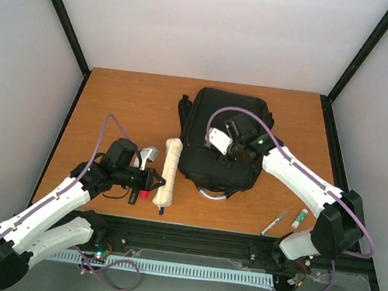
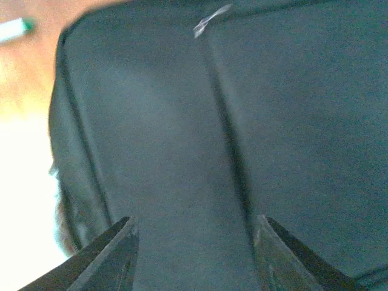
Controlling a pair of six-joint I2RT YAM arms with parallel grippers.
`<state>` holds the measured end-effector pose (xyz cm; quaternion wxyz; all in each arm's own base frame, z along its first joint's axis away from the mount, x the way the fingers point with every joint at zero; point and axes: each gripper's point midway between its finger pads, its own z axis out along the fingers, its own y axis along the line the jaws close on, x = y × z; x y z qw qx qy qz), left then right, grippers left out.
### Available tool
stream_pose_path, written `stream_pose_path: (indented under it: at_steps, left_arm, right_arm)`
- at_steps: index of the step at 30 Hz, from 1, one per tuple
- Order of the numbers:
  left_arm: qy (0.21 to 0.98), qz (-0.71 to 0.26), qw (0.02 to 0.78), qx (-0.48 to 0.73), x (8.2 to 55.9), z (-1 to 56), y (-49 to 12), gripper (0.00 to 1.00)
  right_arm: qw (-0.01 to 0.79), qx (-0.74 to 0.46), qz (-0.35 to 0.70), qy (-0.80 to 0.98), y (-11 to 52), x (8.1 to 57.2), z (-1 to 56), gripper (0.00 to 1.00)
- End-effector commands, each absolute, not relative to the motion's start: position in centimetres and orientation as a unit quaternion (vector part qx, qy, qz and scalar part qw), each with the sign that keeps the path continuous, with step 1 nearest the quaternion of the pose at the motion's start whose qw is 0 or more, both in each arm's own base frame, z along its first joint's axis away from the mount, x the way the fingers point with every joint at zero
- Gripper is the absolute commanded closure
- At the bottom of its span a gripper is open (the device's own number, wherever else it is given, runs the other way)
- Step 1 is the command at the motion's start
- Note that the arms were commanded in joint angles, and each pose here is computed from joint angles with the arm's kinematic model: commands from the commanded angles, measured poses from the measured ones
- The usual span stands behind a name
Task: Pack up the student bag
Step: Place the stationery in the student bag.
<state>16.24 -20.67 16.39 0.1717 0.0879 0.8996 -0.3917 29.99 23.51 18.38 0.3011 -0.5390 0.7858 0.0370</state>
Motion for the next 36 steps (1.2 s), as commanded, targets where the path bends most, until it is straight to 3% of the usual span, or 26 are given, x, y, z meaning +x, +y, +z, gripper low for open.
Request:
stream_pose_path:
  at_steps: [1,11,17,22,25,30,36]
  left_arm:
    - [0.923,-0.339,0.175,0.046,17.2,15.8,-19.2,0.99]
    - [0.932,-0.32,0.169,0.022,18.0,14.3,-19.0,0.99]
    - [0.934,-0.315,0.165,0.019,17.7,13.5,-18.7,0.99]
    - [0.933,-0.319,0.165,0.016,17.4,13.2,-18.6,0.99]
    - [0.933,-0.321,0.163,0.019,17.2,12.9,-18.6,0.99]
    - [0.925,-0.343,0.156,0.039,17.0,13.0,-19.5,0.99]
    - [0.914,-0.37,0.154,0.058,16.9,13.9,-20.5,0.99]
  right_arm:
    - [0.269,-0.564,0.081,0.776,24.2,27.8,14.8,0.44]
    - [0.231,-0.6,0.129,0.755,27.4,25.9,11.1,0.28]
    - [0.219,-0.616,0.118,0.748,28.7,26.1,9.4,0.27]
    - [0.208,-0.613,0.037,0.762,27.5,28.1,6.2,0.29]
    - [0.212,-0.604,0.005,0.768,26.7,29.0,5.5,0.43]
    - [0.24,-0.595,0.002,0.767,27.0,29.5,8.0,0.94]
    - [0.297,-0.575,-0.004,0.762,27.3,30.7,14.9,0.97]
